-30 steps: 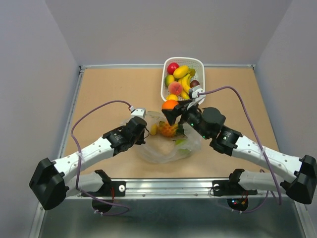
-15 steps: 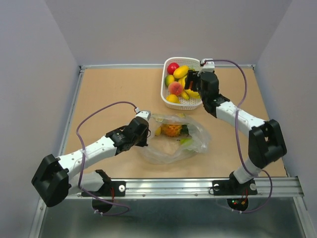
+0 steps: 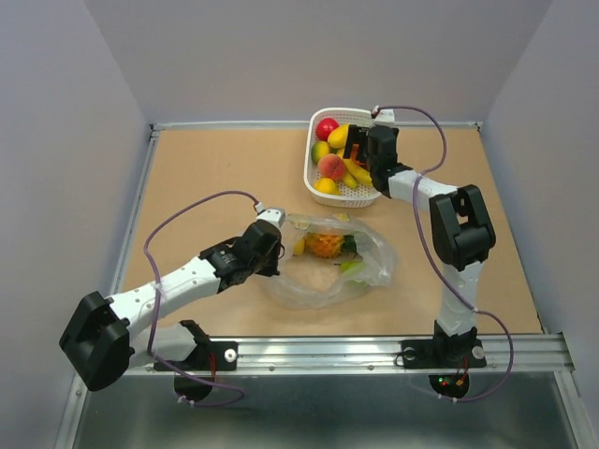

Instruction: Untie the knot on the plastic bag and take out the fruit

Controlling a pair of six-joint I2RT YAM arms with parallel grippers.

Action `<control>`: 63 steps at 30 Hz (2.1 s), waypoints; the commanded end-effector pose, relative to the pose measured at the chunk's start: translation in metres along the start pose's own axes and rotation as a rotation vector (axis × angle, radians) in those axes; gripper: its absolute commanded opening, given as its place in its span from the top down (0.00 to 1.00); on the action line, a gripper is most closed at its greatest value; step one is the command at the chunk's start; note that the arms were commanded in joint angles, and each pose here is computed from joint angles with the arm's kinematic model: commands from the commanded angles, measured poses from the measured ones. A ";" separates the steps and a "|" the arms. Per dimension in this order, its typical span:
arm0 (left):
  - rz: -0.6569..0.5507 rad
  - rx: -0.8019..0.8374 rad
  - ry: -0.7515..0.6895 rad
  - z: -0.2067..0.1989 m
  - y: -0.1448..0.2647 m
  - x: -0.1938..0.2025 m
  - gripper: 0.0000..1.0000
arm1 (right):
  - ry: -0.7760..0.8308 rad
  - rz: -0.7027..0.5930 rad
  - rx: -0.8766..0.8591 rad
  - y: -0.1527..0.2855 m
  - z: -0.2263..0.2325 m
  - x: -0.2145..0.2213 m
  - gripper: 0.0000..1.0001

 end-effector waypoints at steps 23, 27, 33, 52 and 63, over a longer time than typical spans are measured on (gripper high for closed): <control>-0.470 -0.104 0.085 0.016 0.097 -0.110 1.00 | 0.240 -0.252 -0.788 0.291 0.105 -0.096 0.10; -0.526 -0.143 0.034 0.019 0.116 -0.129 1.00 | 0.219 -0.238 -0.933 0.329 0.125 -0.082 0.20; -0.479 -0.091 0.006 0.015 0.096 -0.113 1.00 | 0.243 -0.129 -1.087 0.361 0.159 -0.044 0.38; -0.441 -0.044 0.060 0.018 0.068 -0.090 1.00 | 0.262 0.398 -0.820 0.359 0.155 0.111 0.76; -0.428 -0.011 0.108 0.015 0.072 -0.085 1.00 | 0.105 0.620 -0.664 0.381 0.107 0.178 0.73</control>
Point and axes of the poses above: each gripper's point midway between its finger pads, its own y axis back along the fingers, its own z axis along the line the jaws close on, x = y × z, the point moved 3 cm from there along y, back along the fingers, and after that the axes turned 11 degrees about y, right-handed, at the moved point
